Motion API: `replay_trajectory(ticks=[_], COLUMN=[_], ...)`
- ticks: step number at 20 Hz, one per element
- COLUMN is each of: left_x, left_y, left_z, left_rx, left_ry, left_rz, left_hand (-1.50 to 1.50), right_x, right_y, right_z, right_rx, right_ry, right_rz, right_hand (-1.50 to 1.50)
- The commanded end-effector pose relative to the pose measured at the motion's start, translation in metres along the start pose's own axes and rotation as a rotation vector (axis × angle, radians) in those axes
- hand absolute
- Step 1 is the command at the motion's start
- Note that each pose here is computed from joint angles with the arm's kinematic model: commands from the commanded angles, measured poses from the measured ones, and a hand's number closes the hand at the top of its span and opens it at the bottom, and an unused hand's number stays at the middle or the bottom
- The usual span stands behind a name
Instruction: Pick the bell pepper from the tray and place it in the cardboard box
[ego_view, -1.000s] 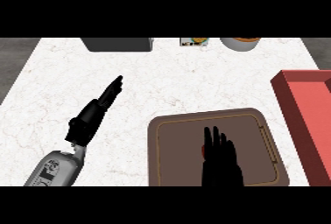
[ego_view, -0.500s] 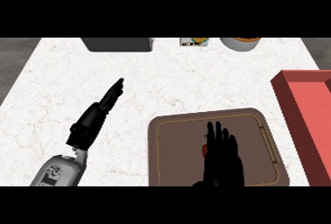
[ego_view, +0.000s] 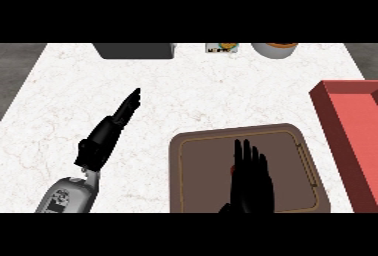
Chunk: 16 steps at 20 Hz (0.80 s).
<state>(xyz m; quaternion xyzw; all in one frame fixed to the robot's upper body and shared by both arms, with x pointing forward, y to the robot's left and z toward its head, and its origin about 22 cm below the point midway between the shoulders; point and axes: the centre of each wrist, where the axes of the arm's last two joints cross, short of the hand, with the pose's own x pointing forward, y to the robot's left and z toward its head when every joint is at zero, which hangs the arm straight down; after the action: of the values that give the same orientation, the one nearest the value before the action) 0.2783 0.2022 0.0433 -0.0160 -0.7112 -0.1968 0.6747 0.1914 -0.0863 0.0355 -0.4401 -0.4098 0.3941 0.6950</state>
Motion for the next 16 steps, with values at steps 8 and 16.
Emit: replay_trajectory(ticks=[8, 16], left_x=[-0.013, -0.023], left_y=[0.006, 0.012], left_z=[-0.001, 0.001], left_rx=[-0.016, -0.002], left_ry=[0.014, 0.011], left_rz=[0.008, -0.006], left_hand=[0.00, 0.00], right_x=[-0.002, -0.006], right_y=[0.009, 0.043], right_z=[-0.025, -0.038], right_rx=[0.055, 0.037], right_ry=[0.078, 0.117], right_rz=[0.023, 0.085], right_hand=[-1.50, -1.50])
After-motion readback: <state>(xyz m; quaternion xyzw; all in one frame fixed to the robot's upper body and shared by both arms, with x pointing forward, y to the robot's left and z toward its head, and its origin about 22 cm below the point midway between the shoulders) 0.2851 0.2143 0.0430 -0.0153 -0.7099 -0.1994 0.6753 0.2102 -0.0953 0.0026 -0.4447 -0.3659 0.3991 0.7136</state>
